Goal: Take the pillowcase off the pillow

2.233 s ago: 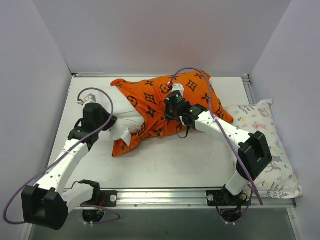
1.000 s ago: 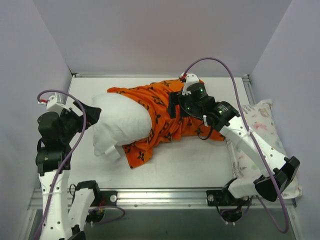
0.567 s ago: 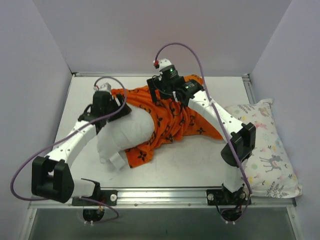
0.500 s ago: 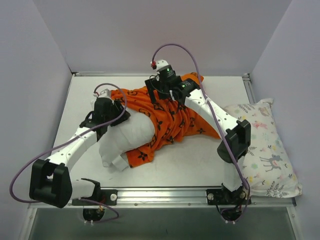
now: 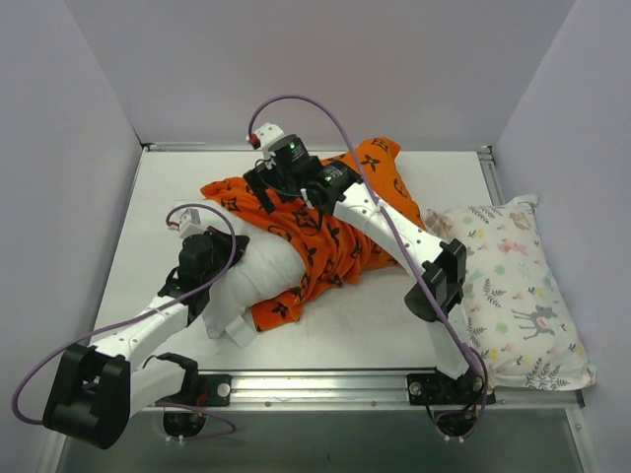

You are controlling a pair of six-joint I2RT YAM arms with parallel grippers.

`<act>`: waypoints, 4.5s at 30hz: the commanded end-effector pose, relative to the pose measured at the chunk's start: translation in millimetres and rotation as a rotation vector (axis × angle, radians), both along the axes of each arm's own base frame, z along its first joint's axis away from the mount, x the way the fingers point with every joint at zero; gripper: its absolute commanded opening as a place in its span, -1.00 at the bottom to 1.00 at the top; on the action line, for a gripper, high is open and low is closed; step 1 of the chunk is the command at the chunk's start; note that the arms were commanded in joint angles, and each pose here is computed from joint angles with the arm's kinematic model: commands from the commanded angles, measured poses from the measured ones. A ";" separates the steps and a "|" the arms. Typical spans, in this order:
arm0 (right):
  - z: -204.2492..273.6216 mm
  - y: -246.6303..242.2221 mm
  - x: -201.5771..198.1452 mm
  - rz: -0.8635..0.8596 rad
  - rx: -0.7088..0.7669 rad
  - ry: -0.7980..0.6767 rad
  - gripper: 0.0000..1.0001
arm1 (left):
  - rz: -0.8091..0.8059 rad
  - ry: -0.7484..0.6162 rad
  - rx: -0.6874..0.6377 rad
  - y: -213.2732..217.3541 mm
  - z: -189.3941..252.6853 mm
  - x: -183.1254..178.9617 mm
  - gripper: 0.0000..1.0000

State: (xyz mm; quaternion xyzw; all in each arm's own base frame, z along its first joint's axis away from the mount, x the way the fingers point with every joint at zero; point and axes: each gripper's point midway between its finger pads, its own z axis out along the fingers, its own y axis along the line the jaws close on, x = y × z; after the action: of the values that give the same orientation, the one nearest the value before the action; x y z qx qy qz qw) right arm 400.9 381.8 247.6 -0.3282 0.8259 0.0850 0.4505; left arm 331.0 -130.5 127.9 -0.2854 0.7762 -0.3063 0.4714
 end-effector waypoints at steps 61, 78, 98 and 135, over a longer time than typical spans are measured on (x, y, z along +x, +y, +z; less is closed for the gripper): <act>39.9 -113.5 -122.8 -0.320 0.256 0.030 0.66 | 0.178 0.165 0.112 139.3 45.4 -11.2 -1.00; -143.7 -26.5 -181.0 -0.320 0.245 0.056 0.80 | 0.121 0.163 0.153 136.3 50.3 -9.2 -1.00; -153.0 -36.7 -221.9 -0.448 0.328 -0.010 0.93 | 0.059 0.151 0.171 128.6 57.5 -14.8 -1.00; 21.2 -19.2 -135.8 -0.285 0.468 -0.048 -1.00 | 0.190 0.035 0.266 111.2 105.9 -97.5 0.95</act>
State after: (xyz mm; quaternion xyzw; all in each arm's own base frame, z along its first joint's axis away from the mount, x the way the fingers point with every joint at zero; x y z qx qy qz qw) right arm 271.6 366.3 226.6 -0.0926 0.8286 0.1766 0.5232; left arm 225.0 -26.2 241.4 -0.2625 0.7947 -0.1612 0.5231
